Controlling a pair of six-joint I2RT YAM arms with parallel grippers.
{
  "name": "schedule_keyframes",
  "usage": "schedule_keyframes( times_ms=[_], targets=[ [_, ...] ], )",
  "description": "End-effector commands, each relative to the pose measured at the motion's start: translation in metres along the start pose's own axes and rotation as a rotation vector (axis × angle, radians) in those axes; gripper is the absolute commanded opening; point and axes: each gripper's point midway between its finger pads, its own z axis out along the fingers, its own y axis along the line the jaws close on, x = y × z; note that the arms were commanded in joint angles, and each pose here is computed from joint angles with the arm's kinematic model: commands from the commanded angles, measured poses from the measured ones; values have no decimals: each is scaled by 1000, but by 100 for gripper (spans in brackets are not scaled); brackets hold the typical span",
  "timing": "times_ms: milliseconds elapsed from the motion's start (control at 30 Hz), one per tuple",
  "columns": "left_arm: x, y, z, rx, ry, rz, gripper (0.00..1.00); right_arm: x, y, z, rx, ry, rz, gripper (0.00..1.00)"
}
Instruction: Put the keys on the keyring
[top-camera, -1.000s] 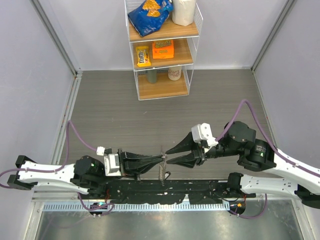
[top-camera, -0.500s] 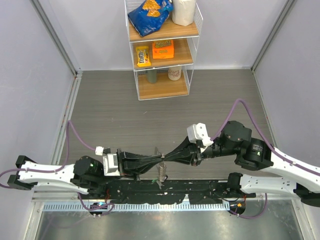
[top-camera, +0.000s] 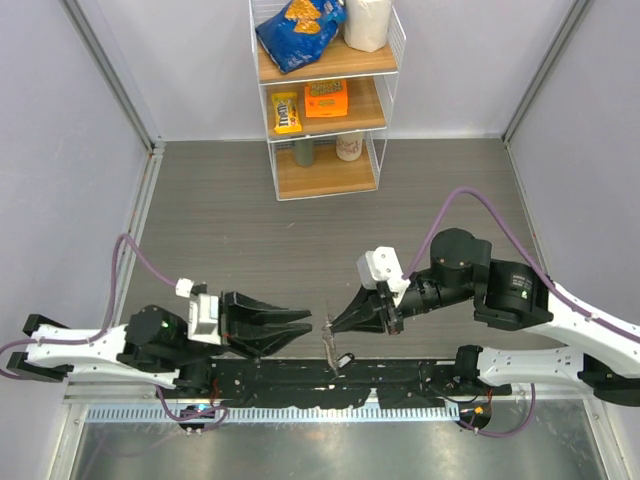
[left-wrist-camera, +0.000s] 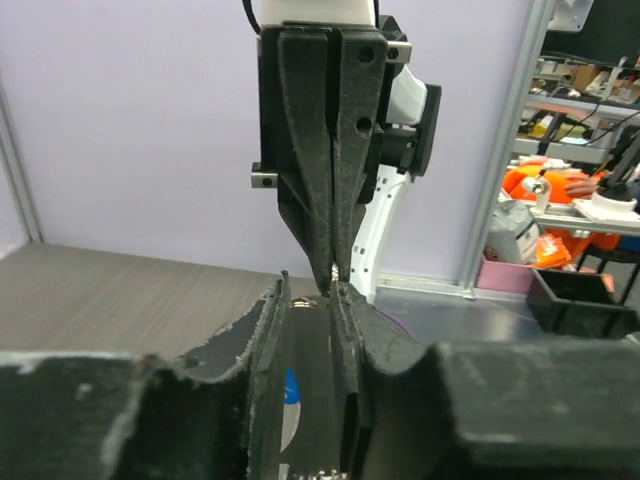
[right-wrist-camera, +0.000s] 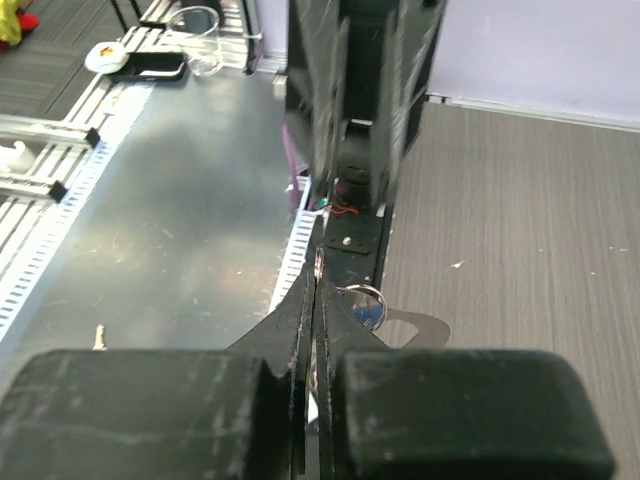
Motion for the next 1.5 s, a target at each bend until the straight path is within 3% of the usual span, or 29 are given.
schedule_keyframes(
  times_ms=[0,300,433,500,600,1133,1467],
  targets=[
    [-17,-6,-9,19,63,-99,31,-19,22,-14,-91,2,-37,5],
    [-12,-23,-20,117,174,-109,44,-6,23,-7,-113,99,16,6],
    [-4,-33,-21,165,201,-124,56,-3,23,-2,-122,117,25,5],
    [2,-33,-22,145,225,-168,63,-2,26,0,-138,119,26,5],
    [11,-28,-25,95,269,-218,67,-1,28,3,-154,125,33,5],
    [22,-20,-27,26,412,-219,62,-2,22,27,-163,147,58,5],
    [22,-23,-28,34,433,-234,58,-6,10,37,-114,149,71,6]
  ],
)
